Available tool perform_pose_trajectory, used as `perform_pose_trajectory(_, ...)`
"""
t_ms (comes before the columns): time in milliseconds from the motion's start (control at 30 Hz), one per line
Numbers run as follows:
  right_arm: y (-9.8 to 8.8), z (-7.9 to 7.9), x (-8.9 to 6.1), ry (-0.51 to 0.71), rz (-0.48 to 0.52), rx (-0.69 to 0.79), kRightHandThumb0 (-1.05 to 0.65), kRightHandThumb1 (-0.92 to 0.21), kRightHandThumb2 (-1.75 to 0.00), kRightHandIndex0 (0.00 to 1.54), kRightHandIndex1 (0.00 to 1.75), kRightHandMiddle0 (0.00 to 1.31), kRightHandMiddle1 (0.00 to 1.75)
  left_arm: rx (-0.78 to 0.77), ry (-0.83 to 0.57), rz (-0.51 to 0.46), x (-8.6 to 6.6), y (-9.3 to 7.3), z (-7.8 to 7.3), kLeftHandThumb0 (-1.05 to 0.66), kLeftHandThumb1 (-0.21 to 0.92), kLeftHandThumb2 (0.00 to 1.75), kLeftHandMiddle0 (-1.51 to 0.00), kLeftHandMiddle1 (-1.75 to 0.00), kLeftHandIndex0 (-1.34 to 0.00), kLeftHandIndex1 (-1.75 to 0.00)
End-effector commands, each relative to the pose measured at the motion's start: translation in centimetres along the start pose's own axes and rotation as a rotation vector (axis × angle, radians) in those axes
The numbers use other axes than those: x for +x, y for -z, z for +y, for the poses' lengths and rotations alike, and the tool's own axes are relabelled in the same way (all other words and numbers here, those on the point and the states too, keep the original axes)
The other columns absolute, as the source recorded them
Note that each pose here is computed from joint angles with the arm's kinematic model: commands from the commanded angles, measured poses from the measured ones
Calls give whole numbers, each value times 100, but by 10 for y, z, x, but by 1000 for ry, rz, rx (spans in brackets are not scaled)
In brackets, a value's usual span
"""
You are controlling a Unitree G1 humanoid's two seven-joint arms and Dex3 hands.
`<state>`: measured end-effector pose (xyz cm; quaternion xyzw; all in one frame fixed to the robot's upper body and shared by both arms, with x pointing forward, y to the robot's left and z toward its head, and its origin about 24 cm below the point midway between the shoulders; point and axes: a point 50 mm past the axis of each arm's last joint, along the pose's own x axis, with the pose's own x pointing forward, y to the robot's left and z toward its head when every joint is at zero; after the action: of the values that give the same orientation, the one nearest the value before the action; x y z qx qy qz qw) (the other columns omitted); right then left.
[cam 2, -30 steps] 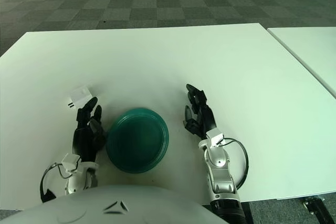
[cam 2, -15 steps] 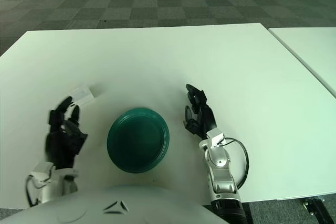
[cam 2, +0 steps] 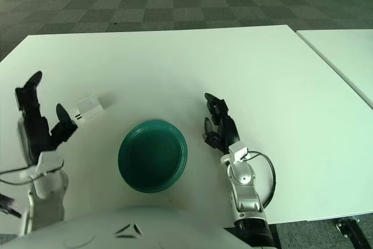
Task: Put the charger into the plate.
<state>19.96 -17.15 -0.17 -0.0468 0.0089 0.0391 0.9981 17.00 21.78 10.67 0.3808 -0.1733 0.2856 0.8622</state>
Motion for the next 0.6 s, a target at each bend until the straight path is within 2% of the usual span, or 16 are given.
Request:
perform_pose_trajectory(0,42,-3,-24,7,254,18,-76,-92,-82,20,1,0,63,200,19,-51,36,23,-1,-85,92,79,-35,-3,0,-90)
perform_pose_trajectory(100,42,-3,-22,7,255,21,-76,-92,-80,21,1,0,63,285,65,-51,52,35,-9,-91,92,76,-36,-4,0,-92)
perform_pose_trajectory(233,42,-3,-21,7,252,21,-77,-92,-79,22,1,0,62,340,109,-42,57,40,-14,-97,92,75,-34,-3,0,-91)
perform_pose_trajectory(400,38,-2,-20,4,246,26,-78,-92,-78,22,1,0,59,508,220,-18,62,39,-32,-104,92,76,-27,-1,0,-81)
perform_pose_trajectory(467,39,-3,-20,5,248,31,-78,-92,-77,22,1,0,58,549,268,-1,67,40,-40,-104,92,73,-27,-1,0,-83)
perform_pose_trajectory(567,38,-3,-20,7,247,34,-78,-92,-76,21,1,0,57,586,337,25,74,43,-49,-105,92,74,-22,-1,0,-75)
